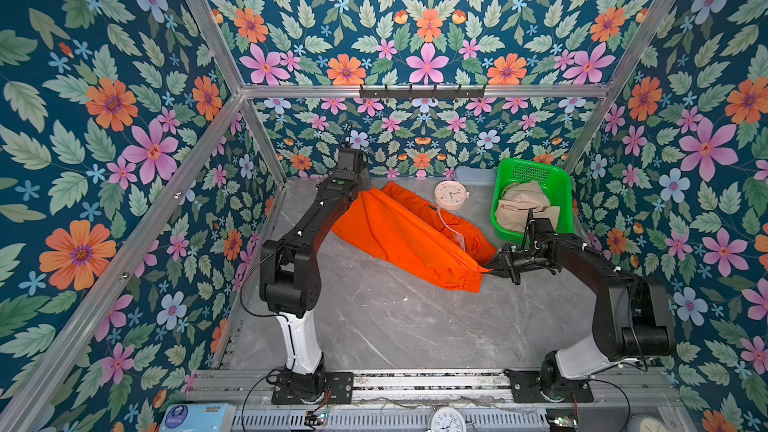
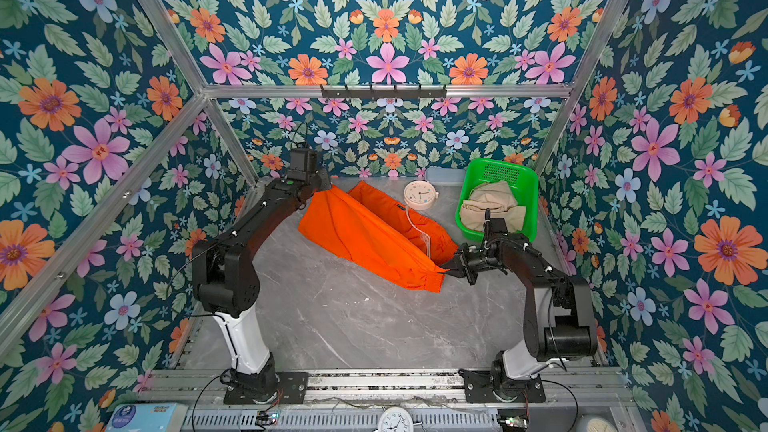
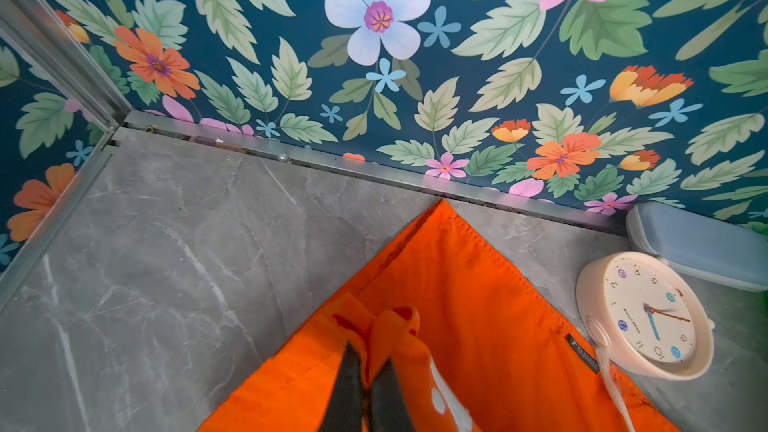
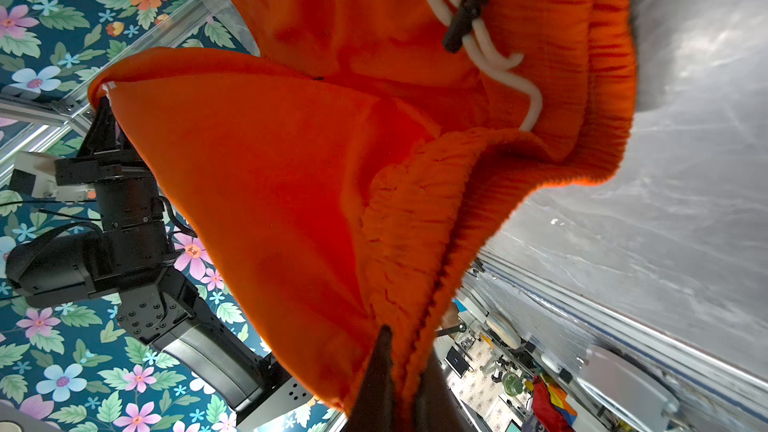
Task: Fold and stack the shorts
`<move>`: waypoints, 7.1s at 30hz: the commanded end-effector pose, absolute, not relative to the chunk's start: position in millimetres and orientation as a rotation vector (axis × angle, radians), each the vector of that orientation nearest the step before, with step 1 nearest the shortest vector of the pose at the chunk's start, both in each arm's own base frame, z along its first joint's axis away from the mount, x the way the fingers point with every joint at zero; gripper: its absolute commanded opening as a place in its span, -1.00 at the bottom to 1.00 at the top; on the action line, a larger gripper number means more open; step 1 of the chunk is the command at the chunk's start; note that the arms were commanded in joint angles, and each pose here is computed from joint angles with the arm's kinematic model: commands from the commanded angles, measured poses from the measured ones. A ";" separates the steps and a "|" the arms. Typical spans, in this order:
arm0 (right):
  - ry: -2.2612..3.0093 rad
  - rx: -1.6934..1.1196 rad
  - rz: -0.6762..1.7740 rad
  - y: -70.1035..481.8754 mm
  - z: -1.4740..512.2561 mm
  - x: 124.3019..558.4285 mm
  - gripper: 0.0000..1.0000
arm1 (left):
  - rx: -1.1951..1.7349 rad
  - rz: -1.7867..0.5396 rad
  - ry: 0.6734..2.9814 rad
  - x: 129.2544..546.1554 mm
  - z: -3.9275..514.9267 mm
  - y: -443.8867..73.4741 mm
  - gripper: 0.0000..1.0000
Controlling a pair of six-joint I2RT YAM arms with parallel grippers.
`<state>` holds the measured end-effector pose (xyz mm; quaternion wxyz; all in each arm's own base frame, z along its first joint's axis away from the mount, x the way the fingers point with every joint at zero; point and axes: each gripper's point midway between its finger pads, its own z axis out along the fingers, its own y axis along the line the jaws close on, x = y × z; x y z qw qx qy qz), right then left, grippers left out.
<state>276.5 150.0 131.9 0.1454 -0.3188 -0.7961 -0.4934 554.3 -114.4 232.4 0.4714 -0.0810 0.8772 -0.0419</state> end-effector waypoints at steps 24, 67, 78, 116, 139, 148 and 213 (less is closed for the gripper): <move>-2.444 -1.360 -1.254 95.0 89.2 329.7 0.04 | -0.183 -0.206 2.111 638.8 166.6 -156.8 0.24; -3.006 -0.647 -0.673 165.7 28.2 257.2 0.09 | -0.666 -0.406 2.475 356.2 33.4 -79.4 0.12; -3.269 -0.505 -0.861 152.7 110.2 278.6 0.09 | 0.092 -0.545 2.209 370.2 159.3 -126.4 0.16; -3.166 -0.967 -0.984 43.2 63.2 308.9 0.25 | 1.907 -0.388 1.618 440.7 36.6 -333.3 0.06; -3.286 -1.001 -1.051 43.9 94.2 324.3 -0.94 | 1.545 -0.251 1.717 493.8 108.0 -340.6 -0.87; -3.268 -1.037 -1.033 44.2 95.5 327.7 -0.48 | 1.366 -0.112 1.896 544.7 65.6 -335.3 0.17; -3.002 -1.425 -1.390 -9.4 125.3 281.2 -0.10 | 1.504 -0.670 1.731 241.4 150.7 -409.9 0.49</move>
